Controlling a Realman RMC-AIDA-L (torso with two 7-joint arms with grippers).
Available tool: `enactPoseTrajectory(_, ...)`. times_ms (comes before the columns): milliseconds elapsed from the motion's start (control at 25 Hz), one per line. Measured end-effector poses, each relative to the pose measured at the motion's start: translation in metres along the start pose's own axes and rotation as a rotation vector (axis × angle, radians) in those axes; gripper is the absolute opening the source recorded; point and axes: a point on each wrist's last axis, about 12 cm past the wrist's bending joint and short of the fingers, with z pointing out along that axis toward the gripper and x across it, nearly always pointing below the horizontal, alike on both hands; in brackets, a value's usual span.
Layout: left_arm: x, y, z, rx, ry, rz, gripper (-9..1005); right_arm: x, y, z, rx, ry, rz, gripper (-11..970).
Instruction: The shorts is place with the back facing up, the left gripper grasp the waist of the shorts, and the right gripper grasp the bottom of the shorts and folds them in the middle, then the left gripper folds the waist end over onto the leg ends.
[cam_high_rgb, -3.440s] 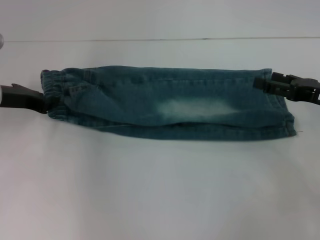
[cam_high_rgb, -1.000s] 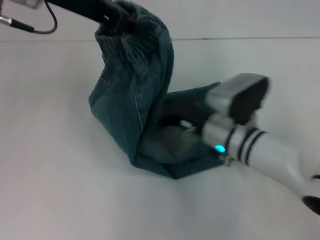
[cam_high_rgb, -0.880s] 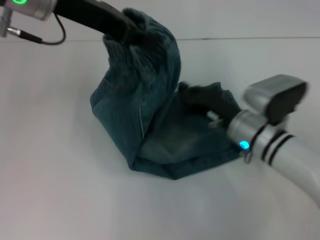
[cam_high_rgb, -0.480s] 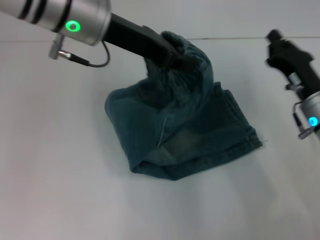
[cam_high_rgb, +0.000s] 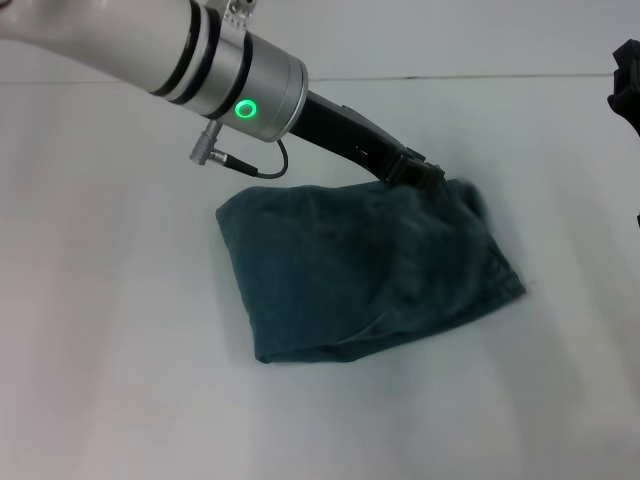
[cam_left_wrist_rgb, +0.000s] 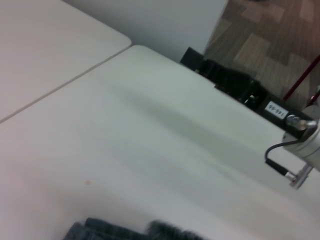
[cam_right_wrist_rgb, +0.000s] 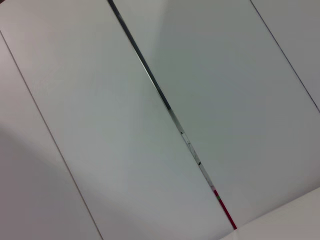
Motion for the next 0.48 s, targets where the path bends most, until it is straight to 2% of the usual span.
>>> enactPoseTrajectory(280, 0.005, 0.002, 0.000, -0.012, -0.006, -0.004, 439, 0.003, 0.002, -0.002, -0.020, 0.025, 0.008, 21)
enactPoseTrajectory(480, 0.024, 0.004, -0.029, 0.012, -0.156, -0.046, 622, -0.005, -0.001, 0.000, -0.147, 0.097, 0.028, 23)
